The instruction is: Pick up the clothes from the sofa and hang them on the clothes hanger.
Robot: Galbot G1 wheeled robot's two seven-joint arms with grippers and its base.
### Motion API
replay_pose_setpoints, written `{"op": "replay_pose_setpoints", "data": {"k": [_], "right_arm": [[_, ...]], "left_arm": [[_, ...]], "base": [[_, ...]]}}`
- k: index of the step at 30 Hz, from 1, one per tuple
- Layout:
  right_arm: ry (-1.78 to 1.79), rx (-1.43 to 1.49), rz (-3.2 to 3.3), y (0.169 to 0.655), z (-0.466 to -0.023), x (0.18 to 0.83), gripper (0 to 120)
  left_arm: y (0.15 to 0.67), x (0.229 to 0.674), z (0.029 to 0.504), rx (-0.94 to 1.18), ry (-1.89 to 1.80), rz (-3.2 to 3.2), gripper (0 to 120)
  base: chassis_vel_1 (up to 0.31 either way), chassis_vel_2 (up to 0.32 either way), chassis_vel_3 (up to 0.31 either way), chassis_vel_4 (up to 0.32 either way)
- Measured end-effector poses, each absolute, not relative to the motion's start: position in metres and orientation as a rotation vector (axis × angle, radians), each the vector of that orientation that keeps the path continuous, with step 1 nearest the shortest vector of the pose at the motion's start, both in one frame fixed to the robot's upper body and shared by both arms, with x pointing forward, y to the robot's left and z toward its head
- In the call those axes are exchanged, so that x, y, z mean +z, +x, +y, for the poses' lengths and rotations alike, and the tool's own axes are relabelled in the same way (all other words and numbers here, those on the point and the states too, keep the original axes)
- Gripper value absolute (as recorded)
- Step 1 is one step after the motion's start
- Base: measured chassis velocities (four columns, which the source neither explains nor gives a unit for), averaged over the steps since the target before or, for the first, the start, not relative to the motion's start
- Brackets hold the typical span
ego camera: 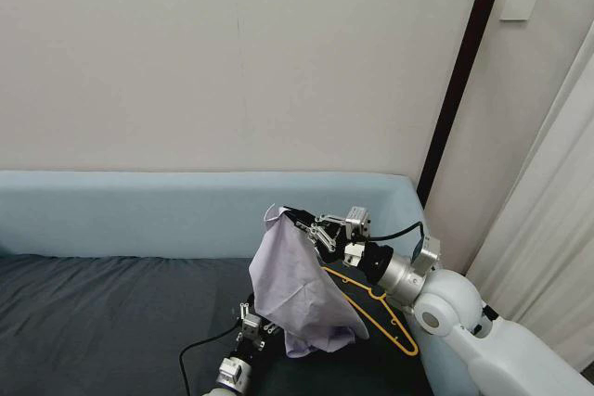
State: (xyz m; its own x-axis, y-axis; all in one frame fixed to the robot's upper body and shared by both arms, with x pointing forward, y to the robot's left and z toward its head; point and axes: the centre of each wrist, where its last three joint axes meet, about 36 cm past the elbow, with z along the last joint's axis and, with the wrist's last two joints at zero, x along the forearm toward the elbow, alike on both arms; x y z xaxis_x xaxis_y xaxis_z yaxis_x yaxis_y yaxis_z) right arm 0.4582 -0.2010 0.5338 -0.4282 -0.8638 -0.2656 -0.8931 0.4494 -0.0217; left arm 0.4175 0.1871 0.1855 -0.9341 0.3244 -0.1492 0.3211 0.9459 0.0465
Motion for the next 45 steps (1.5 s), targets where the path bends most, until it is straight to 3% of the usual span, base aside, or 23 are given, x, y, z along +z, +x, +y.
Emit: {"op": "replay_pose_setpoints", "data": {"k": [19,24,32,40,45], "right_arm": [[-1.467,0.178,2.475,0.444,-0.217,0.534,0],[-1.430,0.156,2.473,0.443,-0.227,0.539,0],[-1.316,0.192,2.452,0.457,-0.241,0.564,0],[-1.292,0.253,2.346,0.461,-0.244,0.616,0],[-1.286,0.266,2.327,0.460,-0.242,0.625,0]], "left_arm": [[0.420,0.208,0.204,-0.062,0.433,2.851,0],[0.428,0.239,0.222,-0.097,0.393,2.765,0],[0.445,0.377,0.283,-0.186,0.362,2.517,0],[0.417,0.492,0.356,-0.181,0.592,2.302,0],[0.414,0.490,0.382,-0.174,0.748,2.278,0]], "base": [[0.000,0.000,0.000,0.000],[0.000,0.000,0.000,0.000],[0.000,0.000,0.000,0.000],[0.000,0.000,0.000,0.000],[0.000,0.000,0.000,0.000]]}}
